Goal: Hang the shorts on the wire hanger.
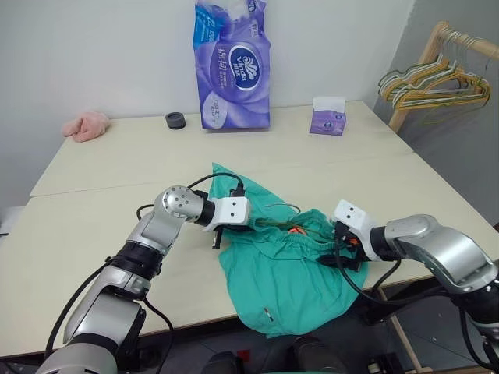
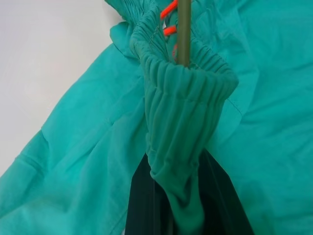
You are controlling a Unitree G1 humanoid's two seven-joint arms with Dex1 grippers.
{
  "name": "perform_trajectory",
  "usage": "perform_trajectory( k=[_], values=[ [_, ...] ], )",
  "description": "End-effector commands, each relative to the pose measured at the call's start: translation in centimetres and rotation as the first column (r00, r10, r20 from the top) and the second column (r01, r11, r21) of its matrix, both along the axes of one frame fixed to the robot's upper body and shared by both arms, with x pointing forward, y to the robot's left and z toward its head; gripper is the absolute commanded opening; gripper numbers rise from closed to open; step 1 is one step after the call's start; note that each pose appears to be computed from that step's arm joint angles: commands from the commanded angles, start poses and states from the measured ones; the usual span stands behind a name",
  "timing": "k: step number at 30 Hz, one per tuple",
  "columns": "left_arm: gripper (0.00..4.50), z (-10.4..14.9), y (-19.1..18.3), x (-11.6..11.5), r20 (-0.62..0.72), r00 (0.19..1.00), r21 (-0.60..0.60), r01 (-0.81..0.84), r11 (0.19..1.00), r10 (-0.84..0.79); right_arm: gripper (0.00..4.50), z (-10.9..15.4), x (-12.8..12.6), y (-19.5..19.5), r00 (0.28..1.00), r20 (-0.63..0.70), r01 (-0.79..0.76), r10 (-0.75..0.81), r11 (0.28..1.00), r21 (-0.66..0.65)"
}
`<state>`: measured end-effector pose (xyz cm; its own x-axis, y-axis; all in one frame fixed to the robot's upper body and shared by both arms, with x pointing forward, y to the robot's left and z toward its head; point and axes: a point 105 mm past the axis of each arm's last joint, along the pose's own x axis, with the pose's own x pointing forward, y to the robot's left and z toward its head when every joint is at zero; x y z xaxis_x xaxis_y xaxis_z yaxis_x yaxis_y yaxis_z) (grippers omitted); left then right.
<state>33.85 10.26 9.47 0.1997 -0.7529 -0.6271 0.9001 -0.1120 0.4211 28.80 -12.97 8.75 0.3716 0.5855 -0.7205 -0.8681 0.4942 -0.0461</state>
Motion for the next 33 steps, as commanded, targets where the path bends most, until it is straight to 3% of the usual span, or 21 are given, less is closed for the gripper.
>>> perform_trajectory(
  k=[1,5,8,13,21,24,25,29,33],
  values=[
    [0.00,1.4,-0.1,0.3,0.045,0.999,-0.009,0.014,1.000,-0.014,3.92,0.9,0.7,0.9,0.998,0.054,-0.042,0.042,0.999,-0.002],
    [0.00,1.4,0.0,0.3,0.046,0.999,-0.008,0.011,1.000,-0.010,2.76,0.3,0.6,0.4,0.996,0.064,-0.063,0.067,0.996,-0.061],
    [0.00,1.4,0.1,0.4,0.047,0.999,-0.008,0.007,1.000,-0.007,1.65,-0.2,0.8,-0.4,0.992,0.091,-0.071,0.082,0.990,-0.121],
    [0.00,1.5,-0.1,0.3,0.046,0.999,-0.019,0.014,1.000,-0.013,0.03,-0.4,1.1,-0.1,0.987,0.120,-0.086,0.103,0.987,-0.135],
    [0.00,2.7,-0.9,0.3,0.045,0.999,-0.141,0.004,0.990,0.002,0.02,0.6,1.3,0.3,0.979,0.161,-0.105,0.124,0.987,-0.121],
    [0.00,3.3,-0.9,0.0,-0.050,0.999,-0.222,-0.029,0.975,0.018,0.02,1.3,1.3,0.5,0.977,0.176,-0.108,0.125,0.989,-0.104],
    [0.52,3.5,-0.8,-0.2,-0.078,0.997,-0.237,-0.034,0.971,0.016,0.02,1.6,1.3,0.5,0.976,0.180,-0.106,0.123,0.989,-0.100],
    [1.58,4.4,-0.3,0.2,-0.132,0.990,-0.298,-0.095,0.950,0.057,0.02,2.0,1.2,0.4,0.975,0.186,-0.103,0.119,0.990,-0.093],
    [2.83,4.5,1.6,0.8,-0.141,0.985,-0.271,-0.130,0.954,0.095,0.02,2.5,0.8,0.0,0.975,0.187,-0.104,0.120,0.990,-0.092]
  ],
)
